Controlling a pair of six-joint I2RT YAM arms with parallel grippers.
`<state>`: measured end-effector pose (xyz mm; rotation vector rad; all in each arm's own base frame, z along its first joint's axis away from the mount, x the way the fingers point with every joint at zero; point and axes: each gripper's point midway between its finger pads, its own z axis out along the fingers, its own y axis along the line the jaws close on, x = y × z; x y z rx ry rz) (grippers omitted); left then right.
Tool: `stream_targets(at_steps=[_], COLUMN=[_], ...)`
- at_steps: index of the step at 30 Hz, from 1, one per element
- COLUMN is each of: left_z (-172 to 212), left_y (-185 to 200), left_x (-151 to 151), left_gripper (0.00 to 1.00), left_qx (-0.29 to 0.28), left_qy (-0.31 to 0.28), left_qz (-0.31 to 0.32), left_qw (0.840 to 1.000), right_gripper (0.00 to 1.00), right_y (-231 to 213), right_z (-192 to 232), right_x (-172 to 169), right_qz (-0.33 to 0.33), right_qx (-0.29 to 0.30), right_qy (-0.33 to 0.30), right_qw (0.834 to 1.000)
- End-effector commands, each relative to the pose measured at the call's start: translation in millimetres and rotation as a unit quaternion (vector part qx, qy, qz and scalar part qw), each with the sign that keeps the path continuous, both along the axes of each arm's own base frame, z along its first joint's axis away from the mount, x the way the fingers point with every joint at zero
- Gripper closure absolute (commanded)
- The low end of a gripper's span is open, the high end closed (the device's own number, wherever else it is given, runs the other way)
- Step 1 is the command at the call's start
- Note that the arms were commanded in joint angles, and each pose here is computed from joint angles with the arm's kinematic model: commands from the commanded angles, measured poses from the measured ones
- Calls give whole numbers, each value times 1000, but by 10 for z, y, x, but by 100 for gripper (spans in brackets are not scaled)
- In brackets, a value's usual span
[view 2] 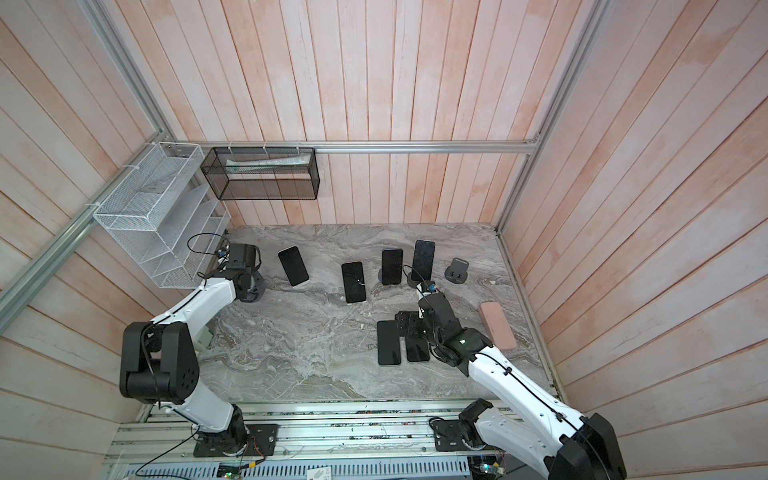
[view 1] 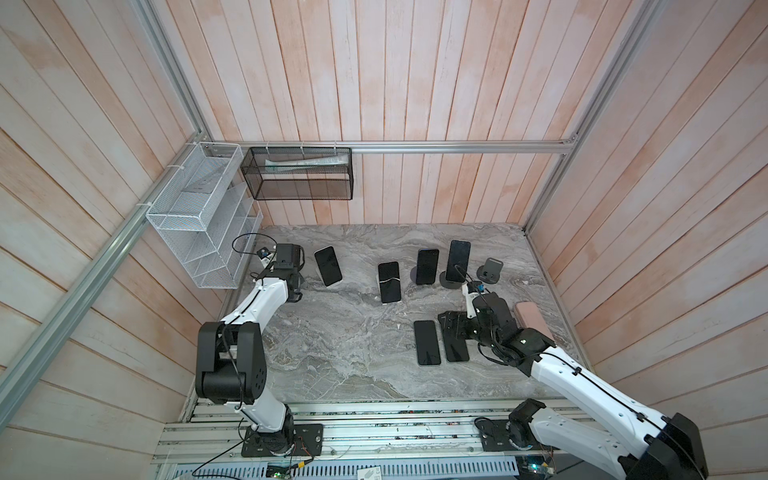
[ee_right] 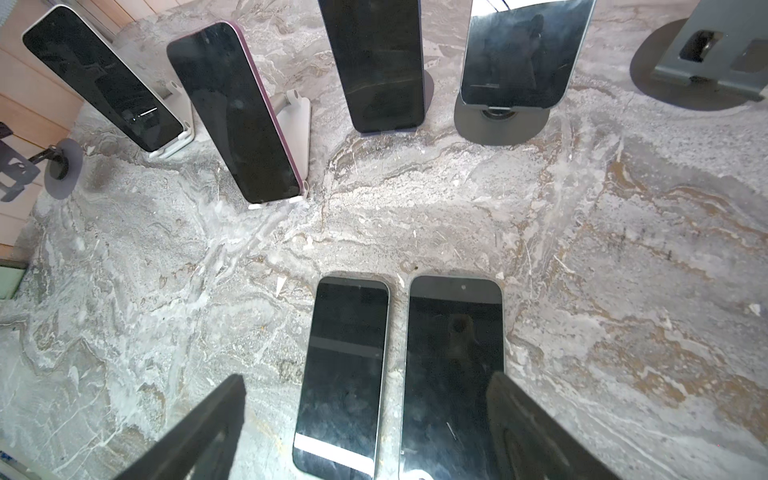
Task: Remove the phone from the phone stand
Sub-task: 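Move the right gripper to the pink-edged phone while the left gripper swings away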
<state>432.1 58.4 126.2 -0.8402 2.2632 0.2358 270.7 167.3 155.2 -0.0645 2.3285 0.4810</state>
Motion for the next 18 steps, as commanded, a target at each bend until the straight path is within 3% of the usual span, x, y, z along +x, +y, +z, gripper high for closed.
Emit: stream_targets(at_steps=[1,9,15,18], left_z=[159,-191,-329,-355], left_y=[64,180,125,108], left_x=[377,608,630,668], left_gripper=[41,40,38,31], left_qx=[13,24,8,8], left_qy=[-35,15,28,31], left_qz=[-20,-17,-35,-46], left_qw=[999,999,999,998], right_gripper=[9,9,9,8], right_y=[125,249,260,239], right_z=[232,372,478,491], right_x=[245,704,737,711], right_qz=[-3,-2,14,10], right_qx=[16,18,-2,7], right_qy=[-32,-21,-22,-35], right_qw=[999,1000,1000,999])
